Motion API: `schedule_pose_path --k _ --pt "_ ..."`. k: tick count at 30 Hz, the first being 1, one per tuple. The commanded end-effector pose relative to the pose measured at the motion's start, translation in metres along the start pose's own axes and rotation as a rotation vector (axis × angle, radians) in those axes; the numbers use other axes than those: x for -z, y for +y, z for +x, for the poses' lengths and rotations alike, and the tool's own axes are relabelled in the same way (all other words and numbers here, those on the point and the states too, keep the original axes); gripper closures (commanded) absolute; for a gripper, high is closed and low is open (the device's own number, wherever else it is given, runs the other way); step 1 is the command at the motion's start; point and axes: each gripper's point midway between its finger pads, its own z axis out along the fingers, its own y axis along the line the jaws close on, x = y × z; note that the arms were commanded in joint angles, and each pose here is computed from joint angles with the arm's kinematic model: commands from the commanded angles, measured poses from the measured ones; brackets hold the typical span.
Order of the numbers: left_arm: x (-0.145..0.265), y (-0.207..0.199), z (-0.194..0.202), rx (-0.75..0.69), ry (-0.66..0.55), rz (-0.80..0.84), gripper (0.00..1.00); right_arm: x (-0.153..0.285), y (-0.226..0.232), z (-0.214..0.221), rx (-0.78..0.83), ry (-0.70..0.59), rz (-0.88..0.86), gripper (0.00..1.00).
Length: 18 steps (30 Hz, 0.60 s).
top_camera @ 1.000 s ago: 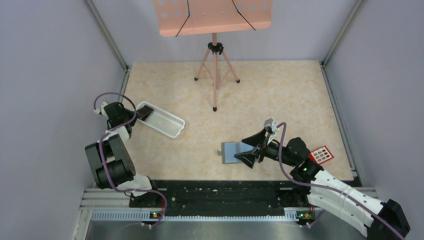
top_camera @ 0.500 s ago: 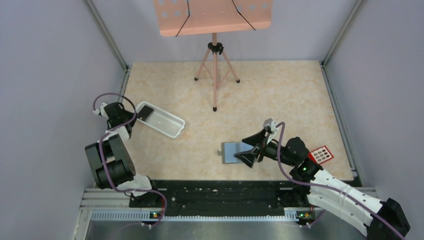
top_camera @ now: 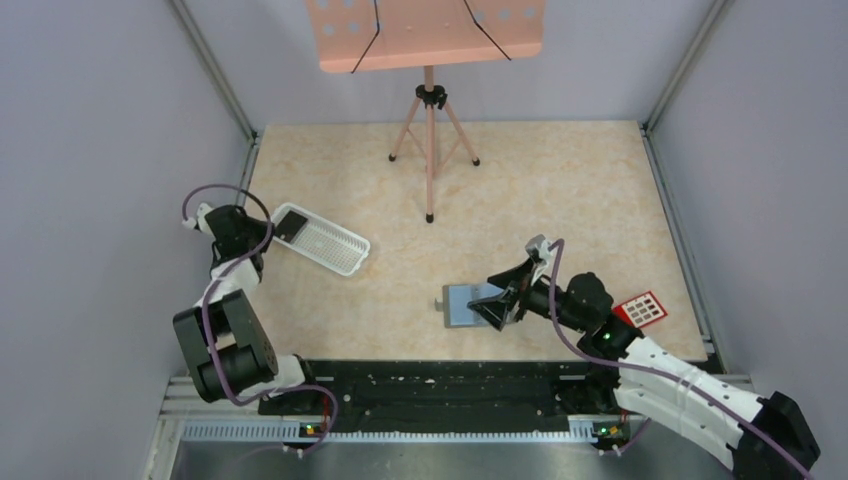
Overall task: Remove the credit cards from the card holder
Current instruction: Place the credit card in the storage box, then remove the credit card from the card holder.
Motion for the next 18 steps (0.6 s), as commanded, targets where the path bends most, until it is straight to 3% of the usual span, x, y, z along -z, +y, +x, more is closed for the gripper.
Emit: schedule_pose_path --k 1,7,14,18 --pt "0.026 -0.026 0.017 -0.018 0.052 0.112 0.72 -0.002 -0.039 -0.005 -0.083 0.010 0.241 0.01" --pt "0.074 -0.065 0.071 -0.108 0.219 0.279 0.54 -0.002 -0.058 0.012 -0.156 0.216 0.408 0.02" --pt "0.146 -0.092 0.166 -0.220 0.485 0.474 0.52 -0.014 -0.065 0.048 -0.329 0.323 0.456 0.17" --pt "0.177 -0.089 0.198 -0.263 0.583 0.544 0.51 -0.018 -0.071 0.064 -0.388 0.336 0.532 0.23"
